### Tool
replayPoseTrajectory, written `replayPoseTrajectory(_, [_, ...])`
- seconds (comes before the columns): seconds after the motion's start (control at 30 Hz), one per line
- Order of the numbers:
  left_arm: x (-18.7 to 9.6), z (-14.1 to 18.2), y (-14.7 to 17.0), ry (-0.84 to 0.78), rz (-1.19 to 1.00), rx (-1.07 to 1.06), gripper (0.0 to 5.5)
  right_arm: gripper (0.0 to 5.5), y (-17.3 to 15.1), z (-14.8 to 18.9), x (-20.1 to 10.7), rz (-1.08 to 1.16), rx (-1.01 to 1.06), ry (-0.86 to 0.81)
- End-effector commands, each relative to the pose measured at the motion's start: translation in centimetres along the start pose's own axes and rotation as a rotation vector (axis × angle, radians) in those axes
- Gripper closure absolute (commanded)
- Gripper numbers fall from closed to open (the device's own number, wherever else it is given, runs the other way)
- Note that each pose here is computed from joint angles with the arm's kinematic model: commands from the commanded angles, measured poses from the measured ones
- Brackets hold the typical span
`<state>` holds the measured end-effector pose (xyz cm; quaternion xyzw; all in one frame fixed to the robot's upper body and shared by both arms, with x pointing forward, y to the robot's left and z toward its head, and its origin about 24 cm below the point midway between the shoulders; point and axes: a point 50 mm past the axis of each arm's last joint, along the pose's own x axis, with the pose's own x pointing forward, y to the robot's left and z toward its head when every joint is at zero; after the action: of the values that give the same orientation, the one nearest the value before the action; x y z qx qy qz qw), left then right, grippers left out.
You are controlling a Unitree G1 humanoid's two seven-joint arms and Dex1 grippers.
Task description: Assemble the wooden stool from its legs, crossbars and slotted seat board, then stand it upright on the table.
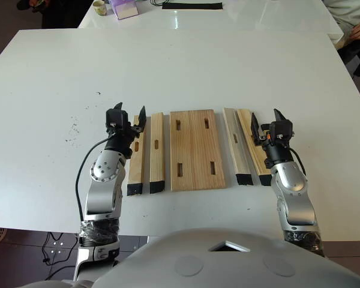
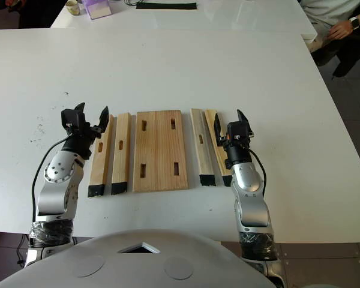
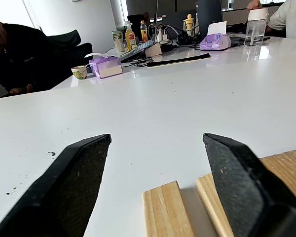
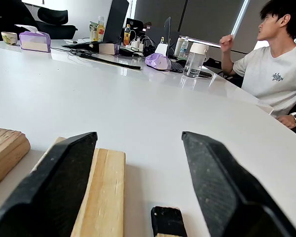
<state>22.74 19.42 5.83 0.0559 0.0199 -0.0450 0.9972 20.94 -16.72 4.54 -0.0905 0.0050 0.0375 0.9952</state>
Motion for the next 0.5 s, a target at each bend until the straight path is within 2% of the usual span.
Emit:
replayPoseTrajectory(0.03, [-0.15, 0.05, 0.0, 0.007, 0.005, 0.008, 2.02, 2.32, -0.12, 0.33, 0.31, -0.007, 0.007, -0.008])
replayPoseTrajectory(0.5, [-0.64, -0.15, -0.3, 0.041, 0.016, -0.056, 2.02, 2.32, -0.84, 0.46, 0.22, -0.016, 0.023, 0.007])
